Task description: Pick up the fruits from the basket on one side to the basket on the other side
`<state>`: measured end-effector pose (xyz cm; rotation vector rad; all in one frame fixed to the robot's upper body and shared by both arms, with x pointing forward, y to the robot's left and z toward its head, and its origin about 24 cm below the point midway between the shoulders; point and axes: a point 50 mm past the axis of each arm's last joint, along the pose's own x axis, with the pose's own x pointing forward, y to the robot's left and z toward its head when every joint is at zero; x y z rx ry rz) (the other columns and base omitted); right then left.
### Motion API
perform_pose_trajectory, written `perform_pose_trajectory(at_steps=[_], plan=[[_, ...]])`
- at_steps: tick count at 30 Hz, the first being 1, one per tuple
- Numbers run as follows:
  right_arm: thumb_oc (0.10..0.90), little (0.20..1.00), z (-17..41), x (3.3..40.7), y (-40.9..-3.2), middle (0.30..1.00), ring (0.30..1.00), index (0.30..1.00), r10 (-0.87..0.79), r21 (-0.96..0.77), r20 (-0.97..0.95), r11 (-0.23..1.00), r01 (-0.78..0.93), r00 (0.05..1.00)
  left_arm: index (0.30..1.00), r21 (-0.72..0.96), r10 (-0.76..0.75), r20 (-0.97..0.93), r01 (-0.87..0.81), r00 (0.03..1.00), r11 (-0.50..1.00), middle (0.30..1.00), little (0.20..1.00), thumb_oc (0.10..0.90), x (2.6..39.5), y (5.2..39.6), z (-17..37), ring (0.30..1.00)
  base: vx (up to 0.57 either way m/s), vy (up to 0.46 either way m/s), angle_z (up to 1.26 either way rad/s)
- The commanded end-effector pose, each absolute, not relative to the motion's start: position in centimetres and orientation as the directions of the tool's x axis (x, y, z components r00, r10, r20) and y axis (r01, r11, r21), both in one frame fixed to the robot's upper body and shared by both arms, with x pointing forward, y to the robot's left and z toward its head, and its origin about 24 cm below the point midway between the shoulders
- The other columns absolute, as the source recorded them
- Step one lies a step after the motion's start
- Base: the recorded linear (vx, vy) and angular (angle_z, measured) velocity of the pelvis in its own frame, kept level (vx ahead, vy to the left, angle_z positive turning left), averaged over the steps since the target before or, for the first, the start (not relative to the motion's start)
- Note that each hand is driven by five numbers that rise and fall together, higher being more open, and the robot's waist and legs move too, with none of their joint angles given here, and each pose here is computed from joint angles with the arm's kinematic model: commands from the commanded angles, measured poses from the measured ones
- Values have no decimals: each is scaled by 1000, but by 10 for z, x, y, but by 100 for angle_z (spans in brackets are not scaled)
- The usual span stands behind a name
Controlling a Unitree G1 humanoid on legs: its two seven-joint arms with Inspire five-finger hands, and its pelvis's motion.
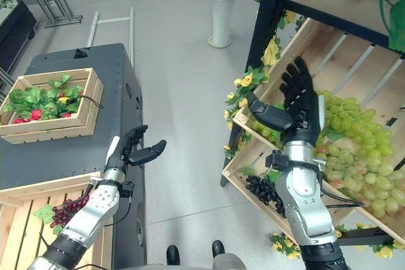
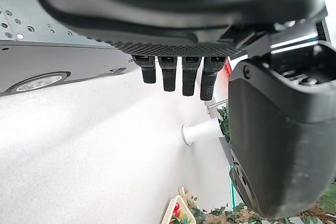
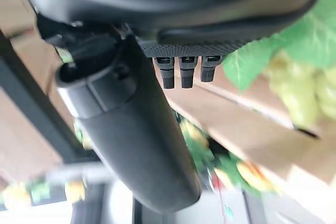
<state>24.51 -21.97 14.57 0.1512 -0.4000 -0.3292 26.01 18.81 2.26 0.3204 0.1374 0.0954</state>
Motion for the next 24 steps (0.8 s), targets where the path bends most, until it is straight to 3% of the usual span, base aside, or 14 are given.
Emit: perform_pose_trajectory(at_steps=[1, 7, 14, 24], plan=[[800, 900, 198, 228, -221, 900, 900, 900, -401, 343, 625, 912, 226, 669, 900, 299, 123, 137, -159, 983, 941, 900, 900, 800, 284, 193, 78, 900, 4, 26, -10], [800, 900, 212, 224, -207, 900, 900, 900, -343, 319, 724, 936, 151, 598, 900, 296, 100, 134, -136, 986, 946, 900, 900, 800, 287, 185, 81, 900, 2, 7, -2], [800, 900, 235, 210, -191, 900, 900, 900, -289, 269, 882, 957, 107, 372, 900, 305, 69, 132, -106, 989, 946, 900, 900, 800, 291, 178, 82, 900, 0, 0, 0], [800, 900, 234, 212, -171, 900, 900, 900, -144, 207, 901, 972, -113, 409, 900, 315, 40, 141, -83, 989, 946, 900, 900, 800, 293, 176, 87, 900, 0, 0, 0]])
